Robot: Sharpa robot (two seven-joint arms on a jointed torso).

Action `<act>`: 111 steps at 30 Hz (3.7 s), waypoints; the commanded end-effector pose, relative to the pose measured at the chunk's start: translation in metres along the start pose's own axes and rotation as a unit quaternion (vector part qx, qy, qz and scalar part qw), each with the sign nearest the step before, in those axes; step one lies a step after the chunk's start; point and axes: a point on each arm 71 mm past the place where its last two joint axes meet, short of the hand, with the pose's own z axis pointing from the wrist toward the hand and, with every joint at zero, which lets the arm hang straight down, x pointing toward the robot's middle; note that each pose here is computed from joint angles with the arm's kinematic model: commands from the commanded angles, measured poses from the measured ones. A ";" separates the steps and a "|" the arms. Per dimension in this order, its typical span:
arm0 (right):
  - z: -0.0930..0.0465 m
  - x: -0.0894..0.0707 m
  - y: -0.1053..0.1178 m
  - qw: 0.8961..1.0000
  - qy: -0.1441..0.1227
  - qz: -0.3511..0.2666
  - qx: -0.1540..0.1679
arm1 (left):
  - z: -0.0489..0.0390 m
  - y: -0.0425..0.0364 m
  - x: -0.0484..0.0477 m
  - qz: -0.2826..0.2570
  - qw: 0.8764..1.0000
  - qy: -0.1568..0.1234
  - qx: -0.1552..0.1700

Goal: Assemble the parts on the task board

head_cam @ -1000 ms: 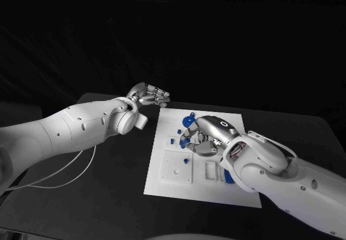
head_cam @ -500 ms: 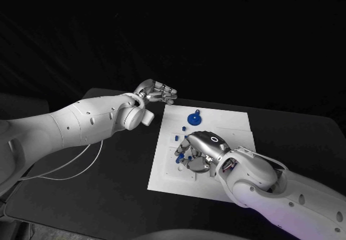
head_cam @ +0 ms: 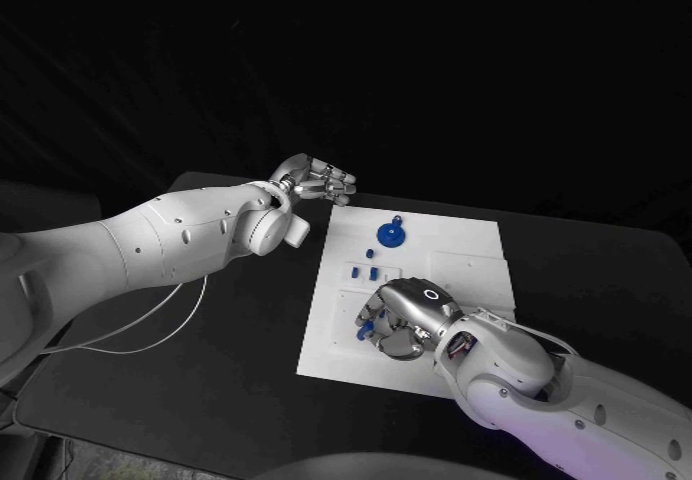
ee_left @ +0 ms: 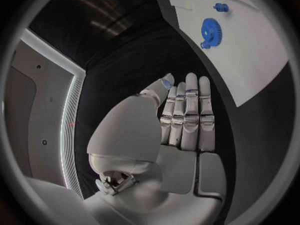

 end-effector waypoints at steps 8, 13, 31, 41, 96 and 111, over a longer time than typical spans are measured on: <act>-0.002 0.006 -0.003 1.000 0.000 -0.021 0.001 | -0.0005 -0.0002 0.0006 -0.005 1.000 0.006 0.002; -0.001 0.005 -0.004 1.000 -0.012 -0.025 0.004 | -0.0007 0.0000 0.0000 -0.005 1.000 0.005 0.002; -0.002 0.005 -0.004 0.999 -0.012 -0.031 0.006 | -0.0012 0.0006 -0.0012 -0.005 1.000 0.005 0.000; -0.003 0.006 -0.003 0.999 -0.003 -0.038 0.007 | -0.0013 0.0007 -0.0014 -0.005 1.000 0.006 0.000; 0.008 0.006 0.012 1.000 0.006 -0.027 0.007 | -0.0013 0.0014 0.0003 -0.005 1.000 0.014 -0.006; 0.007 0.003 0.008 1.000 -0.017 -0.007 0.011 | -0.0016 0.0022 -0.0011 -0.005 1.000 0.014 -0.009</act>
